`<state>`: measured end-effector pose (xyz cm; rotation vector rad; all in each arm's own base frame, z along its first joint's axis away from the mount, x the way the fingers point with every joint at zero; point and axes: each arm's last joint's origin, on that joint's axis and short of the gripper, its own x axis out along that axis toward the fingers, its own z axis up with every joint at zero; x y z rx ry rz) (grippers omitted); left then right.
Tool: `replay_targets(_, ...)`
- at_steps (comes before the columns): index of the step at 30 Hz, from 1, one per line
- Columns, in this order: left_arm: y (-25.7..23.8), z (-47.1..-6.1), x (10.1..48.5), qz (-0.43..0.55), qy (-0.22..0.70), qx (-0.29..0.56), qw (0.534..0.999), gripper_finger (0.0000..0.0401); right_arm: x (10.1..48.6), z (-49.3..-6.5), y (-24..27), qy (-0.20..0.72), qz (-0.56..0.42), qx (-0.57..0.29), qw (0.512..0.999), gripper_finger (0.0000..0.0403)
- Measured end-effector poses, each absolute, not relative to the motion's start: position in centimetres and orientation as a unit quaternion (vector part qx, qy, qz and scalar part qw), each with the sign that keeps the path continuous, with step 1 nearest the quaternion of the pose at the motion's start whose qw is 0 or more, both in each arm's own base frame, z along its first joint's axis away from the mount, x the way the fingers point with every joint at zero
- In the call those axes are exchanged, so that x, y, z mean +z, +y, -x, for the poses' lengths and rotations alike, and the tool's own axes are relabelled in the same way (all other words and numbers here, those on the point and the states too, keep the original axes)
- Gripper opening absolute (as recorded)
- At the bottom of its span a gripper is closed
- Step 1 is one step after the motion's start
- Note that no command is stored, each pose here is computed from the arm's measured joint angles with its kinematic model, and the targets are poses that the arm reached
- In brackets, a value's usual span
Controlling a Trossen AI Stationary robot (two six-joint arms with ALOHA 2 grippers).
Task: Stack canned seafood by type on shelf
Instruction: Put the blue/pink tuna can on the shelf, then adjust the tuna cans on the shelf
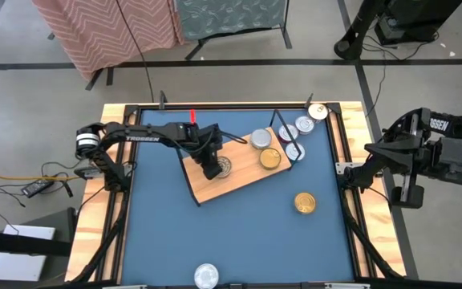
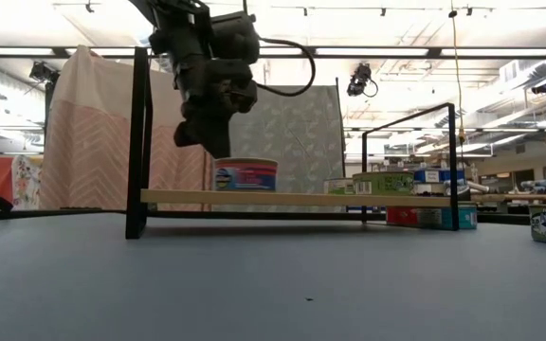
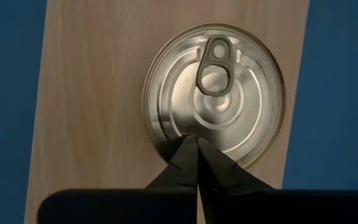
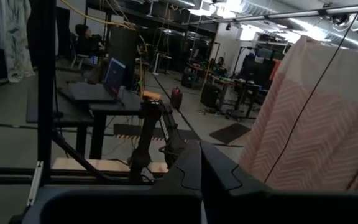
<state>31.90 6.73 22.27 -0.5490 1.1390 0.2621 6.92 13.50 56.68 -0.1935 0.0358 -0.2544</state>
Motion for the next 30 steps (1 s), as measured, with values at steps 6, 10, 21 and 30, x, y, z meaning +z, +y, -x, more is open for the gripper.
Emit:
replay_targets(6, 6.6, -31.2, 22.2, 0.258, 0.558, 0.127, 0.779, 0.0003, 56.7, -6.9, 13.5, 0.018, 0.098, -0.127, 0.987, 0.0004)
replay_targets(10, 6.5, -30.8, 22.3, 0.259, 0.573, 0.130, 0.767, 0.0003, 56.7, -6.9, 13.5, 0.018, 0.098, -0.126, 0.987, 0.0005)
replay_targets(21, 6.8, -30.1, 24.0, 0.202, 0.616, 0.183, 0.739, 0.0003, 56.6, -7.0, 13.7, 0.023, 0.105, -0.112, 0.988, 0.0005)
replay_targets(30, 7.0, -31.4, 25.5, 0.208, 0.570, 0.175, 0.775, 0.0003, 56.4, -7.0, 14.6, 0.024, 0.115, -0.106, 0.987, 0.0005)
